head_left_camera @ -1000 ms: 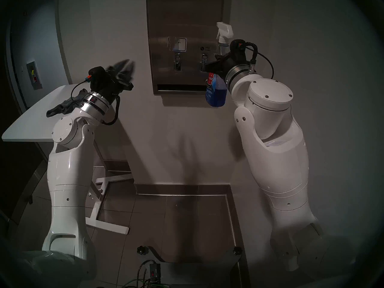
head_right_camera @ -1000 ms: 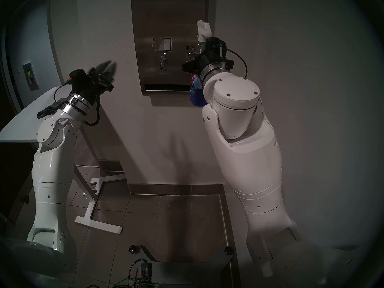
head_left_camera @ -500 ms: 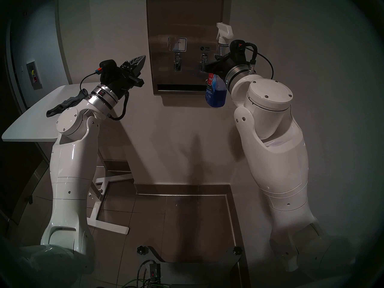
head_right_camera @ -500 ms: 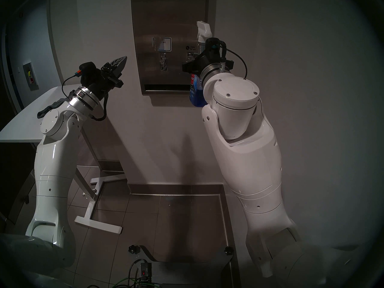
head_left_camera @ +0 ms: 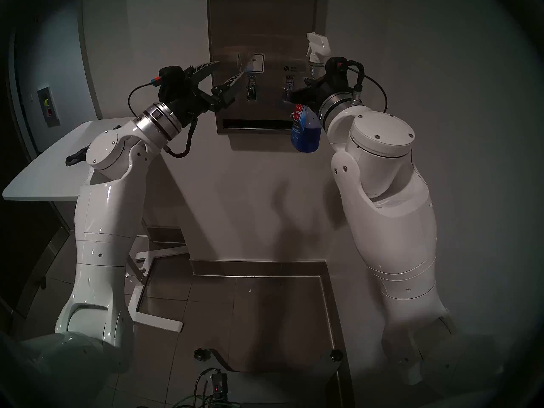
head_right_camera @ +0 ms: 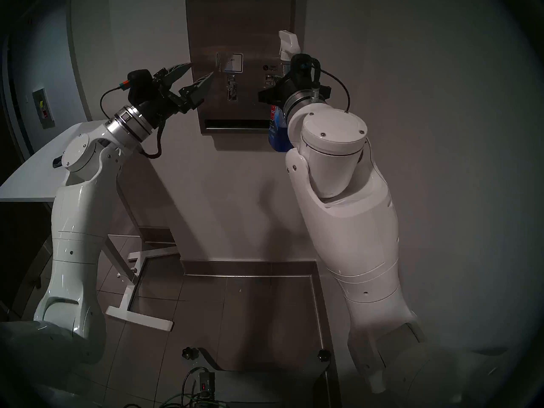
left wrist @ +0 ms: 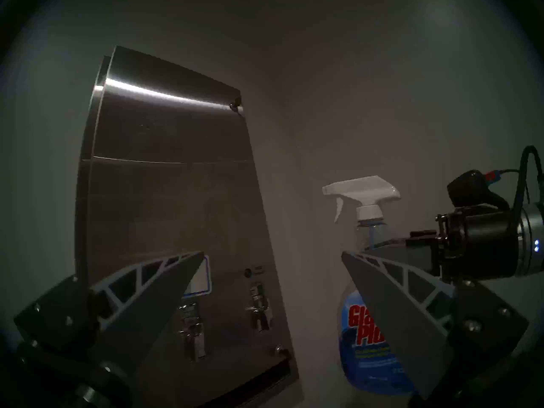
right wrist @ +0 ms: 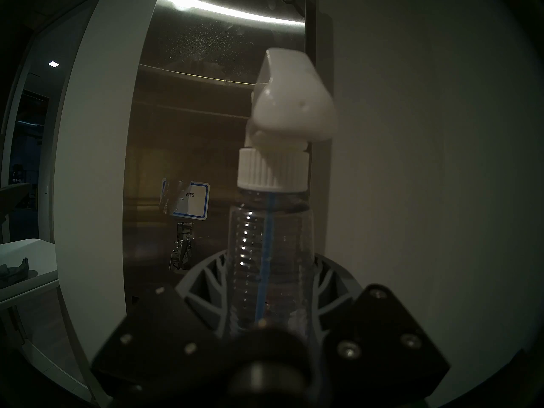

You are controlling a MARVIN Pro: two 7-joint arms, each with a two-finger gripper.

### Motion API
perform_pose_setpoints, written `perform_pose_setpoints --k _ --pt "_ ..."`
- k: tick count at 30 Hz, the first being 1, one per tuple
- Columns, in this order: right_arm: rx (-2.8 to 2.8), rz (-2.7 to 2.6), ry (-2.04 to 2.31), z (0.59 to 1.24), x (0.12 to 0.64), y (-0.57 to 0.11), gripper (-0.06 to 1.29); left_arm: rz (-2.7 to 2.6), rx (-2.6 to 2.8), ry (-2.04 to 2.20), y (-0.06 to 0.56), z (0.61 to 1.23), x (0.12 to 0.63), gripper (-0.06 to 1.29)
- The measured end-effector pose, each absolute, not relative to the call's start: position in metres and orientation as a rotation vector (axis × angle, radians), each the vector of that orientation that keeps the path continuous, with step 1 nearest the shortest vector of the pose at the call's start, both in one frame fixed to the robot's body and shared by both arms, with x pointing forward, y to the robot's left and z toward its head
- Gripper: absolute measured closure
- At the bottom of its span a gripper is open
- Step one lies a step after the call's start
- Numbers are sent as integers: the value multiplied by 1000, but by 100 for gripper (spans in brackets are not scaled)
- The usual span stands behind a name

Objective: Pick up the cleaner bottle and spray the cleaner onto the surface

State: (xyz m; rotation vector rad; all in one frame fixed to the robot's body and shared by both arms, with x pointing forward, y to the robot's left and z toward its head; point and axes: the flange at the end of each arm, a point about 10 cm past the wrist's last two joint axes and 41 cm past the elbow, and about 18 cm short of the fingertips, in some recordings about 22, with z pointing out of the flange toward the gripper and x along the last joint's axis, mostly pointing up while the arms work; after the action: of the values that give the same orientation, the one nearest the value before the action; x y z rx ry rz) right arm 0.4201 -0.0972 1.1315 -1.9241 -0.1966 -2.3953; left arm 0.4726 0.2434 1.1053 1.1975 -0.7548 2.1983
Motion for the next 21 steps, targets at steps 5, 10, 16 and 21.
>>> perform_pose_setpoints --k 5,10,16,21 --pt "-1925 -2394 -196 1131 420 -97 91 2133 1175 -749 234 1118 474 -2" --pt "-1927 -2393 -196 1131 420 -97 91 2070 1159 -740 227 1131 474 -2" --pt "-1930 -2391 -195 1131 420 -97 91 1992 1154 -738 214 1143 474 -2" --pt "-1932 -2389 -194 1131 420 -97 91 1929 1155 -738 203 1151 477 -2"
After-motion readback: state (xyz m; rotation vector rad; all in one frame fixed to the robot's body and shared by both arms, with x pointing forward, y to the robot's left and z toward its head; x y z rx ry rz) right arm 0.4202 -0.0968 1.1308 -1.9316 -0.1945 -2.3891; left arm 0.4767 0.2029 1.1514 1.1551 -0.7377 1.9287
